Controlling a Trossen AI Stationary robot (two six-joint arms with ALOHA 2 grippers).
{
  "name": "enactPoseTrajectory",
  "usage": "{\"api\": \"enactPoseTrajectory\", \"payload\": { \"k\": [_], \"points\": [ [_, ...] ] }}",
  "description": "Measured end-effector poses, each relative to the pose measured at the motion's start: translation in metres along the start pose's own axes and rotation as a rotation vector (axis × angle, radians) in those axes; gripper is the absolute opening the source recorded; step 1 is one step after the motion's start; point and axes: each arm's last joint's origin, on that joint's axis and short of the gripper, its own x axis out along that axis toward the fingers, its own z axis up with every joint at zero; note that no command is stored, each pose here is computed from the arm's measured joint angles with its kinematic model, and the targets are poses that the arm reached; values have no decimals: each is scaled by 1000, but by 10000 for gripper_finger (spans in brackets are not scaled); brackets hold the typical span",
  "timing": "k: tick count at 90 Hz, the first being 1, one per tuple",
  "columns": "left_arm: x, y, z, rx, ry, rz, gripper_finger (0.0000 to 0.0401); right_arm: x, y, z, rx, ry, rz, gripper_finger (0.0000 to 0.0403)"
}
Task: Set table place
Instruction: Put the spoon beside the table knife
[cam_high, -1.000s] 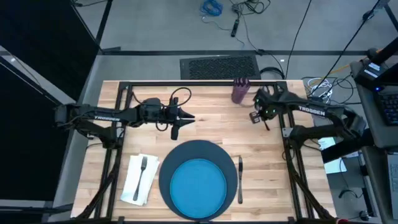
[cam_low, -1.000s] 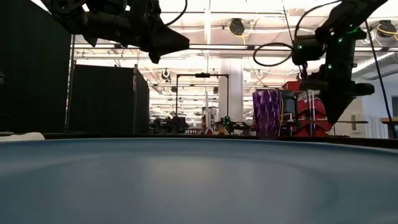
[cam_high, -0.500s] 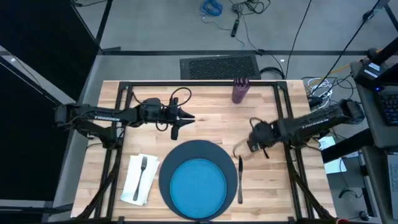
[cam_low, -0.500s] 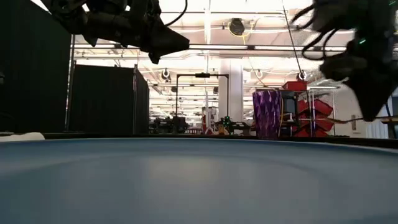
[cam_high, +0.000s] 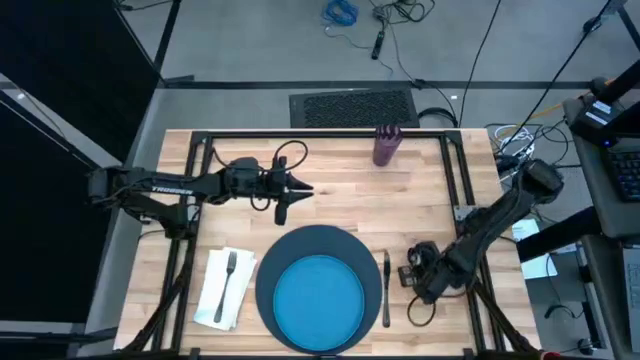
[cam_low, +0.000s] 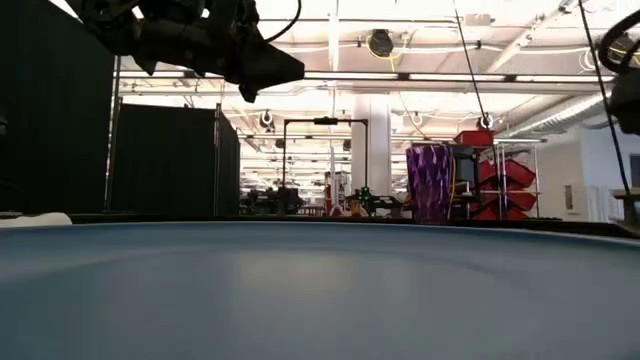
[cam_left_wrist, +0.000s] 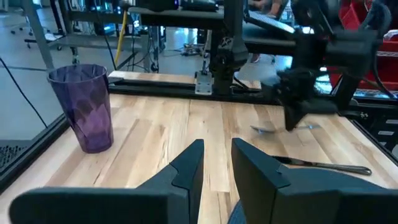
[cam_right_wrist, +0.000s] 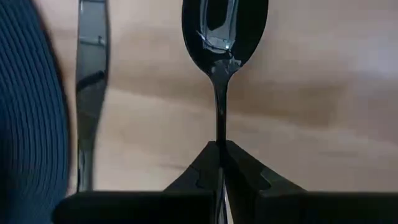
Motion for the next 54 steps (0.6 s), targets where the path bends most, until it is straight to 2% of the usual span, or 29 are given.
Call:
{"api": "enactPoseTrajectory", "payload": {
  "k": [21, 54],
  "points": [
    [0, 0, 1, 3, -10, 0, 68, 7, 27, -14, 13, -37, -95, 0],
    [0, 0, 1, 27, -7, 1, 68, 26, 41, -15, 55, -45, -231, 0]
  ]
}}
